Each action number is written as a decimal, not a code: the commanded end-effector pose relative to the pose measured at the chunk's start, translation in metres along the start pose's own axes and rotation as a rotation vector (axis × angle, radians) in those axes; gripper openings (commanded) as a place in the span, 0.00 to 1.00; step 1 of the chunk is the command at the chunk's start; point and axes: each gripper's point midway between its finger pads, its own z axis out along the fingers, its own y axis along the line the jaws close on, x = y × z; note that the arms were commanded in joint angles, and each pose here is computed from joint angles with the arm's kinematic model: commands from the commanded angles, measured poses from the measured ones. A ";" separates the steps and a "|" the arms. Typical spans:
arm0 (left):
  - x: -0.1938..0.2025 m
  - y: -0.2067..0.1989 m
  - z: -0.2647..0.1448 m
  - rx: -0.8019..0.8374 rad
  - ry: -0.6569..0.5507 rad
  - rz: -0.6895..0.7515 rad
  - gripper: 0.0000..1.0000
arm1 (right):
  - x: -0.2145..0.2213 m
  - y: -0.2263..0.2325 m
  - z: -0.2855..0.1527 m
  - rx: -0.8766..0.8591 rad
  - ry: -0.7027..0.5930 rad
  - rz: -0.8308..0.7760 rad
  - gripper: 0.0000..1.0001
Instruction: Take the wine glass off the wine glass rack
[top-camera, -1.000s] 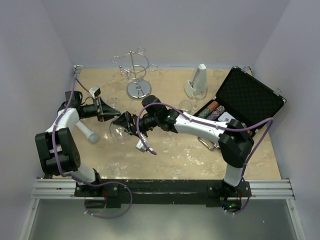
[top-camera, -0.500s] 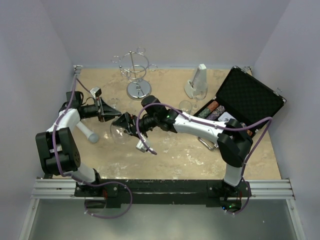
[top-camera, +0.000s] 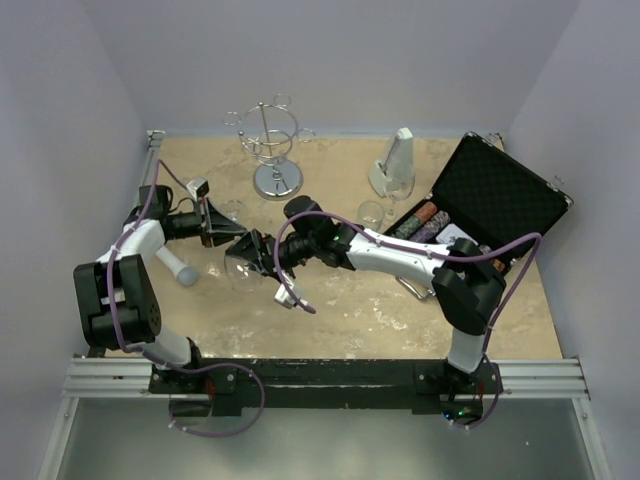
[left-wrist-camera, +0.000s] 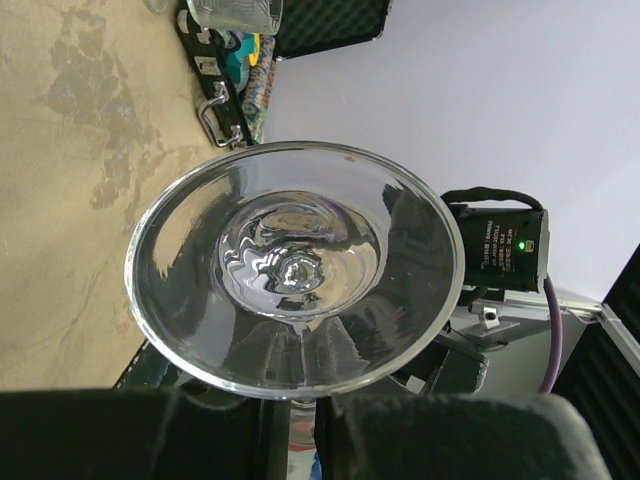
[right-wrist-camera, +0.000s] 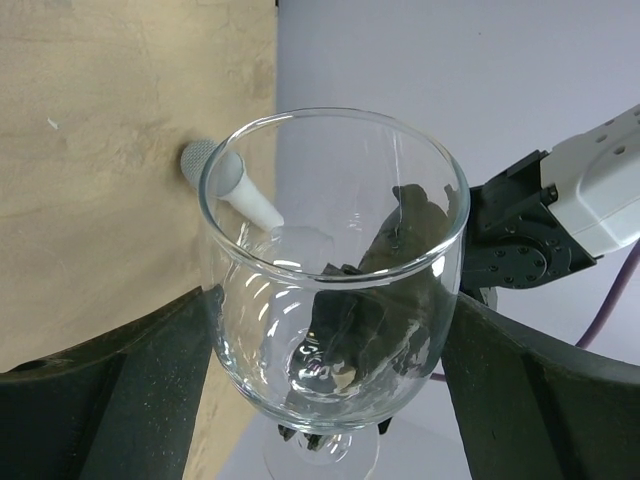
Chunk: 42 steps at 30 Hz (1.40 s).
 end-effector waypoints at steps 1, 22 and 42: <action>0.003 -0.012 -0.001 0.056 0.037 -0.015 0.00 | -0.016 -0.035 -0.009 0.057 -0.020 -0.285 0.88; -0.013 0.000 0.005 0.011 0.014 0.055 0.00 | -0.019 -0.039 -0.012 0.074 -0.020 -0.280 0.89; -0.006 -0.013 0.017 0.031 0.075 0.077 0.00 | -0.005 -0.034 -0.008 0.072 0.034 -0.266 0.95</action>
